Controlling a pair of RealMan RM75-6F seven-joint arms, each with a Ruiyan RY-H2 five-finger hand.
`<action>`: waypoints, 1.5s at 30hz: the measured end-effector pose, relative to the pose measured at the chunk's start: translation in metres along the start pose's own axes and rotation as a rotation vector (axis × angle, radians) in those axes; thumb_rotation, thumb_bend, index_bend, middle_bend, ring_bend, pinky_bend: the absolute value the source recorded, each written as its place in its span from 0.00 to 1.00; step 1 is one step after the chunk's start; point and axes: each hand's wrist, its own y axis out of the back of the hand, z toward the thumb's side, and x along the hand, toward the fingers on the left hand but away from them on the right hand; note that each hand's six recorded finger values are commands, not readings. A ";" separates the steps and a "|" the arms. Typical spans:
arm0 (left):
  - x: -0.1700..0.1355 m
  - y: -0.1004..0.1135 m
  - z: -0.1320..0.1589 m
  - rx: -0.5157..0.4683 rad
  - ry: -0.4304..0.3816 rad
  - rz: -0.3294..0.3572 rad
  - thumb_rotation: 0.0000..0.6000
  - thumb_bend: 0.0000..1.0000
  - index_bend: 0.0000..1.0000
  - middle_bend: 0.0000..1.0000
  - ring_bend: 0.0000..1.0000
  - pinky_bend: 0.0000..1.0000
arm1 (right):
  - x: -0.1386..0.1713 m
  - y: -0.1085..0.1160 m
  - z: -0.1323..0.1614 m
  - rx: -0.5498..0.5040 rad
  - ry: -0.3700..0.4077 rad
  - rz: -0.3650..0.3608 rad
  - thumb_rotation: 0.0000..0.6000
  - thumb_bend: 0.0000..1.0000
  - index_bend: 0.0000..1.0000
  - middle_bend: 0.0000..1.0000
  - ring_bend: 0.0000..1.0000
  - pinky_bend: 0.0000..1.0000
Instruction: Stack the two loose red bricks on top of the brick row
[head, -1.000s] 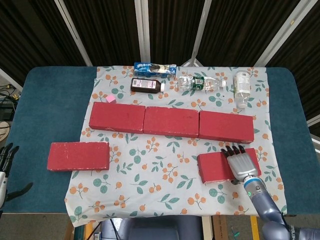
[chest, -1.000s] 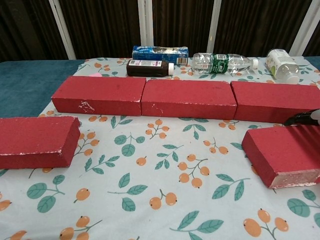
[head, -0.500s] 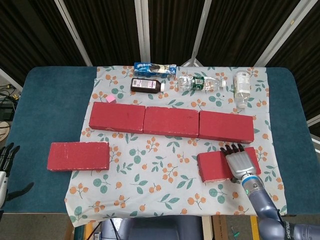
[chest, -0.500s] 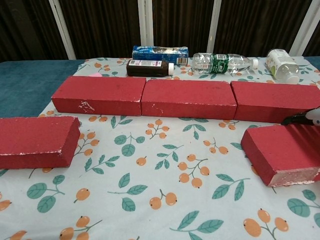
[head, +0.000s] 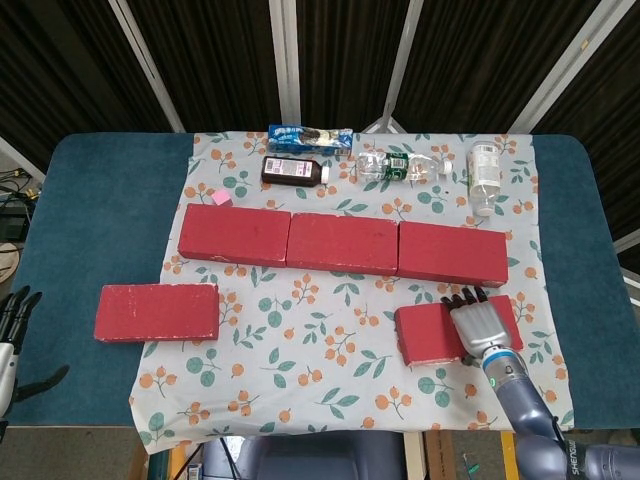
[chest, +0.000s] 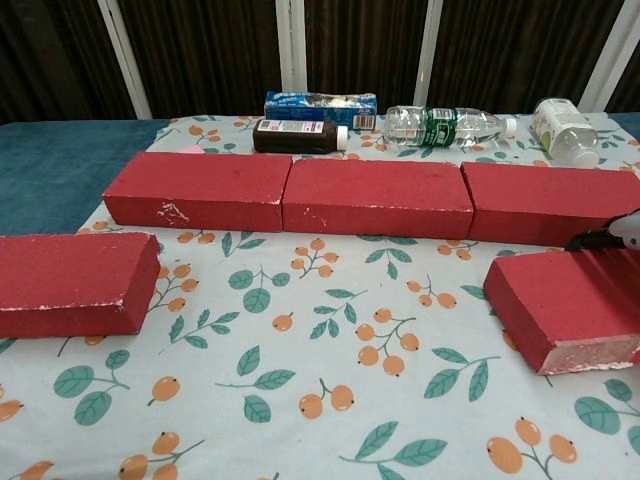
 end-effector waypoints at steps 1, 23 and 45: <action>0.000 0.000 0.000 0.000 0.000 0.000 1.00 0.00 0.06 0.00 0.00 0.06 | 0.001 0.001 0.000 0.000 0.000 -0.003 1.00 0.19 0.32 0.30 0.08 0.00; 0.001 -0.001 0.000 0.006 0.003 -0.001 1.00 0.00 0.06 0.00 0.00 0.06 | 0.037 0.119 -0.002 -0.023 -0.039 -0.080 1.00 0.19 0.34 0.30 0.10 0.00; 0.009 -0.003 -0.008 0.024 0.055 0.008 1.00 0.00 0.06 0.00 0.00 0.06 | -0.071 0.191 0.064 -0.173 -0.241 0.012 1.00 0.19 0.34 0.30 0.11 0.00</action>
